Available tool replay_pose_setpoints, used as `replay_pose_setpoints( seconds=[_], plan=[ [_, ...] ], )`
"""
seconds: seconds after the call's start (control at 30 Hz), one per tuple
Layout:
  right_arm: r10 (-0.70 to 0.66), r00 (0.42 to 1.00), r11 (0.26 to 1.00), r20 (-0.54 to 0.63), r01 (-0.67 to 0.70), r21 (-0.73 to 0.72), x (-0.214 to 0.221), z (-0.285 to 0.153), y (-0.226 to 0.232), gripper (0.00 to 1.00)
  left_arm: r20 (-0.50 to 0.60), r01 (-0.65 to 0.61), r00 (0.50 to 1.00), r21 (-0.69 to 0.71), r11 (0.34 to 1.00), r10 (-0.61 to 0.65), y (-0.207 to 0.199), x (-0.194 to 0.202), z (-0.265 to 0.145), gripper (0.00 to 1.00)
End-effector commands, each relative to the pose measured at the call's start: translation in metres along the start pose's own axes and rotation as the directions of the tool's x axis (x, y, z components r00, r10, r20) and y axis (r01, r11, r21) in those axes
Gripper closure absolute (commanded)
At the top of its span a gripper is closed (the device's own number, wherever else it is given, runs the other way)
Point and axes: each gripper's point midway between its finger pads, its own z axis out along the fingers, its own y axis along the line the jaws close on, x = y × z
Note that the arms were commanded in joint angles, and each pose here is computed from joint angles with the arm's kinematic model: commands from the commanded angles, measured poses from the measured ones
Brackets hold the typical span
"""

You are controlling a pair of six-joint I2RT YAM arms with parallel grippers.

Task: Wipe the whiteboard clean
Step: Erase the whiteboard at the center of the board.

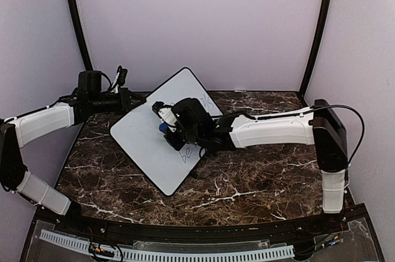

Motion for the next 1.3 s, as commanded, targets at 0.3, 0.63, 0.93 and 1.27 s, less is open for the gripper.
replay_pose_setpoints(
  seconds=[0.3,0.63,0.93,1.27],
  plan=[
    [0.015,0.985,0.999,-0.173,-0.022,-0.035,0.081,-0.001,0.008,0.8,0.034,-0.078,0.997,0.109,0.991,0.075,-0.035,-0.01,-0.006,1.0],
    [0.023,0.999,1.0,-0.031,-0.022,0.019,-0.007,0.022,-0.021,0.79,0.038,-0.083,0.996,0.109,0.991,0.08,-0.036,-0.011,-0.008,1.0],
    [0.04,0.992,0.999,-0.119,-0.044,-0.032,0.047,0.013,-0.008,0.8,0.039,-0.085,0.996,0.111,0.99,0.081,-0.037,-0.011,-0.008,1.0],
    [0.084,0.975,0.996,-0.204,-0.088,-0.01,0.105,-0.014,-0.009,0.8,0.037,-0.08,0.996,0.114,0.99,0.076,-0.037,-0.011,-0.007,1.0]
  ],
)
